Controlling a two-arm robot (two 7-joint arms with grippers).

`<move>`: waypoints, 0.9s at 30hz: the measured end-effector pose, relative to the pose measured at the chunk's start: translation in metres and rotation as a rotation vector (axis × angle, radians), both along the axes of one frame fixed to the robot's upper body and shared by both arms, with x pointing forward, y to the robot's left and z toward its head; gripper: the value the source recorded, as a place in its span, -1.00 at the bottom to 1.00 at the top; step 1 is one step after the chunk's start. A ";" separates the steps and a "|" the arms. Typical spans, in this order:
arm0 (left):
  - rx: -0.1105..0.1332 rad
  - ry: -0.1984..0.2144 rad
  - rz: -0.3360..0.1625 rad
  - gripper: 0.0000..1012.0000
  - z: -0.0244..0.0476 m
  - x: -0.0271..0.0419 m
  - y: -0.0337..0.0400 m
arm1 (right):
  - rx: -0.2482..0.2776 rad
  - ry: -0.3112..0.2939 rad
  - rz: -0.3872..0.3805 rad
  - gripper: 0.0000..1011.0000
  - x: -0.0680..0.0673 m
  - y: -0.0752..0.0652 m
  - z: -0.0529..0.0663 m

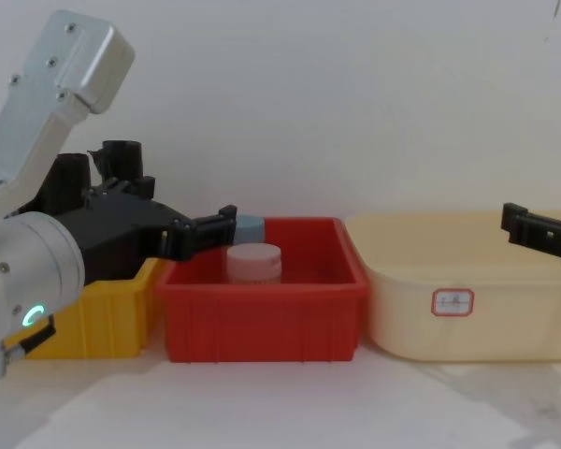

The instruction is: Pick up the garbage bag with the one hand and transfer it to the other hand.

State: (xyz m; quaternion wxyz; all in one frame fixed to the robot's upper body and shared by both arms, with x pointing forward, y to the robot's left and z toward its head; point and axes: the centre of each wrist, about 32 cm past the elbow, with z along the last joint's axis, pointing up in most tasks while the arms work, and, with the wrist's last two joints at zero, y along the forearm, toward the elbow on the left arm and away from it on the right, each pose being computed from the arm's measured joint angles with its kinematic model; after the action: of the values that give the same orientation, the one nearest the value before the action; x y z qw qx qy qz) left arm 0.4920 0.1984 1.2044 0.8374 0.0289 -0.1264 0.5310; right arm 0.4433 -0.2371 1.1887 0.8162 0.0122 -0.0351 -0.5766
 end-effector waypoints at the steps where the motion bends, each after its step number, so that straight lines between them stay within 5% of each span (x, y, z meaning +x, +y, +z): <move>1: 0.000 0.000 0.000 0.98 0.0000 0.0000 0.0000 | 0.000 0.000 0.000 0.98 0.000 0.000 0.000; 27: 0.000 0.000 0.000 0.98 0.0000 0.0000 0.0000 | 0.000 0.000 0.000 0.98 0.000 0.000 0.000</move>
State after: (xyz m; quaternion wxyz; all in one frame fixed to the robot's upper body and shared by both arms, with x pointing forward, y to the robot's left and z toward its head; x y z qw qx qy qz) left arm 0.4920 0.1984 1.2044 0.8374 0.0289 -0.1264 0.5311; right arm 0.4433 -0.2371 1.1887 0.8162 0.0121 -0.0351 -0.5766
